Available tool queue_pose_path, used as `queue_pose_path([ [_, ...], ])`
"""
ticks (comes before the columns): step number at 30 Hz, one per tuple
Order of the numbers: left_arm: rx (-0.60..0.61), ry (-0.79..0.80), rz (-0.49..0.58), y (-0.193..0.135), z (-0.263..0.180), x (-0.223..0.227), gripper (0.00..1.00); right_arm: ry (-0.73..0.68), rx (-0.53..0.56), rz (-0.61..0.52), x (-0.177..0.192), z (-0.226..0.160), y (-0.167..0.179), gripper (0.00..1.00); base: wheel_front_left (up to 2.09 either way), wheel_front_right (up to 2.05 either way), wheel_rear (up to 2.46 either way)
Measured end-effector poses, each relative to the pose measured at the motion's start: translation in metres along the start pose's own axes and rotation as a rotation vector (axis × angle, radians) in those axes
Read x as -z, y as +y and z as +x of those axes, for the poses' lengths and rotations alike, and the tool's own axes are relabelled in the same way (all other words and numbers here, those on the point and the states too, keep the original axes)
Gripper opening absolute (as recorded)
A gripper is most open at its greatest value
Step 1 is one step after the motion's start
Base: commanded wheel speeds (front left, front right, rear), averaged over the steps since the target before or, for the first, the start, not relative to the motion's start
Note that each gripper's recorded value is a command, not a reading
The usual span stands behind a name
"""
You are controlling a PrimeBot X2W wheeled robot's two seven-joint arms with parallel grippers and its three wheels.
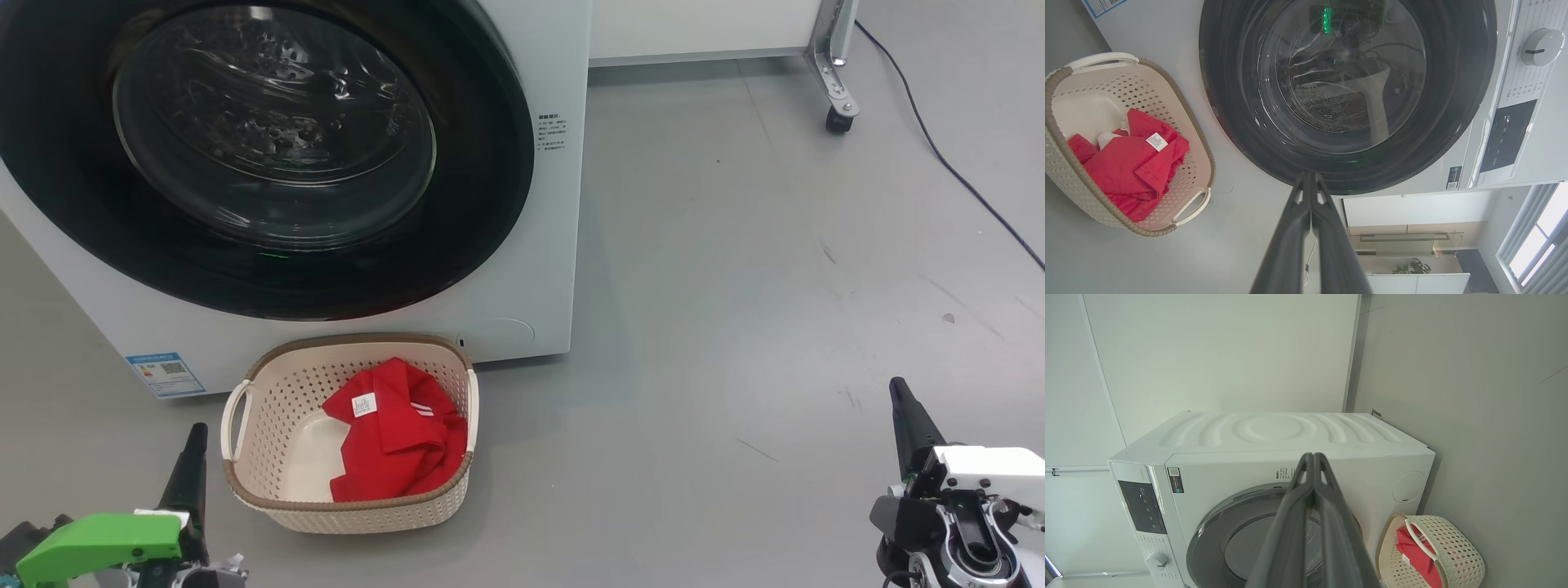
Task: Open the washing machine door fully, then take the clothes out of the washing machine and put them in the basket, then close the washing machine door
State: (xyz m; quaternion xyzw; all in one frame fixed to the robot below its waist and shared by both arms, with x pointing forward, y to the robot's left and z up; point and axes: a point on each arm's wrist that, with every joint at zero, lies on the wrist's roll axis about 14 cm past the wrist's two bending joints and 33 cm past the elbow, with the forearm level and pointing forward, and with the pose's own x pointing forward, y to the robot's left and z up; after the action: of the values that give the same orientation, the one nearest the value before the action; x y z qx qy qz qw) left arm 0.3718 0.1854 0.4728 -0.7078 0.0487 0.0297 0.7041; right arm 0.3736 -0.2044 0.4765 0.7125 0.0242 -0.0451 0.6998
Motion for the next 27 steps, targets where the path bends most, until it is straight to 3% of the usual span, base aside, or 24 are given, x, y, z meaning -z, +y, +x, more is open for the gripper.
queue_pose_path([
  [27, -0.001, -0.004, -0.001, 0.0004, 0.0001, -0.0014, 0.00, -0.001, 0.002, 0.001, -0.0004, -0.0001, -0.0008, 0.00, 0.00, 0.00, 0.00],
])
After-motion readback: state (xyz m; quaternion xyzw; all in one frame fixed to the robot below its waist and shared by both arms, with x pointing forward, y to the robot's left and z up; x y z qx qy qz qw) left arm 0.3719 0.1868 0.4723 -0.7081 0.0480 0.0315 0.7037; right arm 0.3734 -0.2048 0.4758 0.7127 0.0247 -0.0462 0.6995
